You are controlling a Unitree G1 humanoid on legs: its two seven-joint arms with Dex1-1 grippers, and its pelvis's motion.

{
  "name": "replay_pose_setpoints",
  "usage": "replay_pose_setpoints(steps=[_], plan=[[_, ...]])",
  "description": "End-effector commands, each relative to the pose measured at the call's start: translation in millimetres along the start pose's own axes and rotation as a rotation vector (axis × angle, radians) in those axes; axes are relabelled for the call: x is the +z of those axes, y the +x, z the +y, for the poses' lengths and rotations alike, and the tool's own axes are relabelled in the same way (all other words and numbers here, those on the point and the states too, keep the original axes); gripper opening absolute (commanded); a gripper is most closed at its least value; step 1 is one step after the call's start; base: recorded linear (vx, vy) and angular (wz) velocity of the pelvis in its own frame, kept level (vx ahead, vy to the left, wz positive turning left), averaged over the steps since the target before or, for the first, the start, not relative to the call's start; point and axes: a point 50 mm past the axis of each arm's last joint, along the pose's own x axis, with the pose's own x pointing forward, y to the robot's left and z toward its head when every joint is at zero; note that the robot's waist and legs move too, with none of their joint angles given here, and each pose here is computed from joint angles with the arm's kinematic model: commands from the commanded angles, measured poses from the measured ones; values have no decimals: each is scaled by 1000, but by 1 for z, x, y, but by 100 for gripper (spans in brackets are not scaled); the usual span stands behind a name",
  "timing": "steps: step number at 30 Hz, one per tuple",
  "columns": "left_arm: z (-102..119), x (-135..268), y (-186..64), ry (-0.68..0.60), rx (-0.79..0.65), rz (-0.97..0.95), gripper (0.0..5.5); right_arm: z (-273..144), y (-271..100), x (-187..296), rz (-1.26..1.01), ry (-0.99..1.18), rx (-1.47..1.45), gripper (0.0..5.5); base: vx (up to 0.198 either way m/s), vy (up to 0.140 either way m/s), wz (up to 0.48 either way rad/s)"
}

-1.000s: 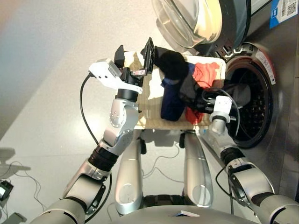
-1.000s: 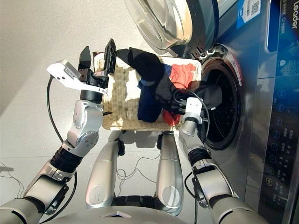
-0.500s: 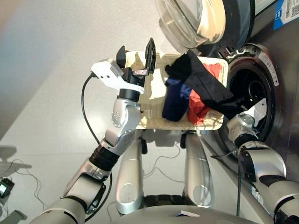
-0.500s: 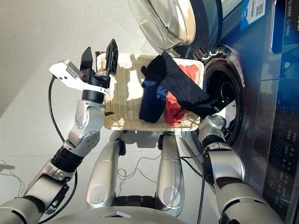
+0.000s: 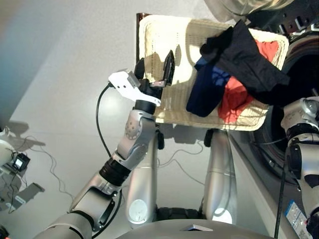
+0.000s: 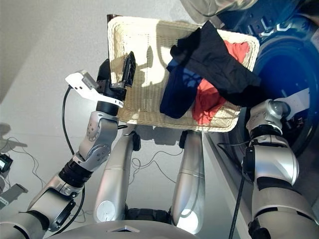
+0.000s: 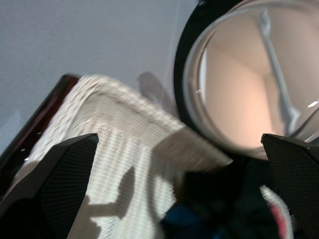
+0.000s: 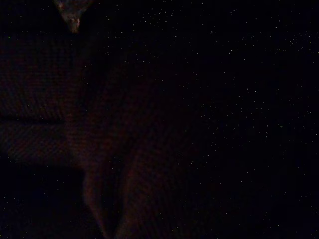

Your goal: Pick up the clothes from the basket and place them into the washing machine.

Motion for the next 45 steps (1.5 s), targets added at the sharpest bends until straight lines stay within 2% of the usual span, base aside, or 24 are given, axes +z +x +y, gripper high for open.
replay_pose_setpoints(steps=[1,5,6,9,14,15,19,22,25,27,30,31,33,36,41,45], plan=[[-9,25,-3,-60,-50,-130,550,-19,19,57,-223,90,-71,0,0,0,0],[-8,27,-3,-65,-48,-134,550,-22,20,76,-269,194,-120,0,0,0,0],[-7,27,-2,-75,-44,-133,550,-28,23,89,-280,297,-178,0,0,0,0],[-8,30,1,-74,-46,-144,550,-31,25,98,-258,401,-213,0,0,0,0],[-9,33,5,-64,-52,-156,550,-31,26,91,-200,446,-211,0,0,0,0],[-9,33,5,-64,-53,-156,550,-31,26,86,-179,440,-205,550,0,0,0],[-7,34,7,-65,-41,-163,550,-8,14,61,-118,425,-71,550,0,0,0],[-8,35,9,-72,-31,-183,550,23,-14,38,-168,265,126,550,0,0,0],[-8,36,9,-76,-24,-199,550,33,-28,24,-173,217,197,550,0,0,0],[-7,36,9,-73,-8,-209,550,49,-61,0,-207,148,371,550,0,0,0],[-3,35,9,-59,18,-209,550,54,-97,-30,-195,109,542,550,0,0,0],[-3,35,9,-58,19,-208,550,53,-98,-31,-194,107,542,550,0,0,0],[2,32,8,-34,46,-202,550,50,-133,-56,-194,33,715,550,0,0,0],[8,26,6,12,59,-168,550,43,-157,-72,-206,-29,848,550,0,0,0],[19,12,7,69,107,-114,550,37,-184,-76,-277,-90,1015,550,0,0,0],[32,-7,10,226,137,-25,550,36,-219,-62,-368,-38,1207,550,0,0,0]])
